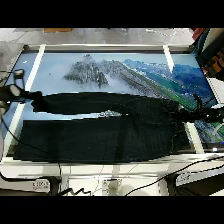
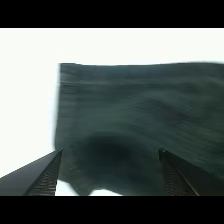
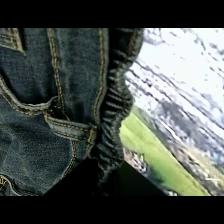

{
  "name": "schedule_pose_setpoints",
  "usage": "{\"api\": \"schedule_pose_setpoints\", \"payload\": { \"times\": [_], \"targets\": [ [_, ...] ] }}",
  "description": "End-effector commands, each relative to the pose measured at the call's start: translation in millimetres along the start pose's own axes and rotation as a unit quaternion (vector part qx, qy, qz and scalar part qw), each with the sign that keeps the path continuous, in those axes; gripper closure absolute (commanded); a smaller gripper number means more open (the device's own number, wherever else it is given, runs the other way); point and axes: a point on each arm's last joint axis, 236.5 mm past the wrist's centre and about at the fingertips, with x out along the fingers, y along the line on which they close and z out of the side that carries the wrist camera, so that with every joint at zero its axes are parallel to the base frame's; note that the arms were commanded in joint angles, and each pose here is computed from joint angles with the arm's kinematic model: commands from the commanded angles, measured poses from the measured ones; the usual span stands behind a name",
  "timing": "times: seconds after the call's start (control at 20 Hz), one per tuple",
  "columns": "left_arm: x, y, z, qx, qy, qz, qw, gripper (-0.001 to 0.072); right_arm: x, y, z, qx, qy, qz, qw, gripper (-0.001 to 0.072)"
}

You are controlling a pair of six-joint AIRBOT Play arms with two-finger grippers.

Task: Fold the clothes and pants, and hang the long-sleeved shirts on hangers.

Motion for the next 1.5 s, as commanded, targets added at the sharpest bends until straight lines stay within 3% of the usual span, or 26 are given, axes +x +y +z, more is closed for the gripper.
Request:
{"api": "schedule_pose_setpoints", "payload": {
  "times": [0.0,0.1,0.2,0.4,0.85,1.25,1.45],
  "targets": [
    [-30,48,-15,-0.054,0.02,0.025,0.998,0.0015,0,-2,0,0.0,-0.001,-0.003,1.0,0.067],
    [-31,60,-54,-0.093,0.088,0.009,0.992,0.0061,0,-2,0,0.0,-0.001,-0.003,1.0,0.067],
    [-23,52,-82,-0.129,0.13,-0.05,0.982,0.0062,0,-2,0,0.0,-0.001,-0.003,1.0,0.067],
    [9,32,-94,-0.177,0.135,-0.142,0.964,0.0117,0,-1,0,0.0,0.0,-0.002,1.0,0.067],
    [66,31,-62,-0.191,0.05,-0.122,0.973,0.0149,0,-1,0,0.0,-0.001,-0.003,1.0,0.067],
    [68,12,-57,-0.176,0.049,-0.13,0.974,0.0681,0,-2,2,0.002,-0.005,-0.004,1.0,0.067],
    [56,2,-50,-0.18,0.048,-0.148,0.971,0.0681,-1,4,9,0.008,-0.018,0.009,1.0,0.067]
  ]
}}
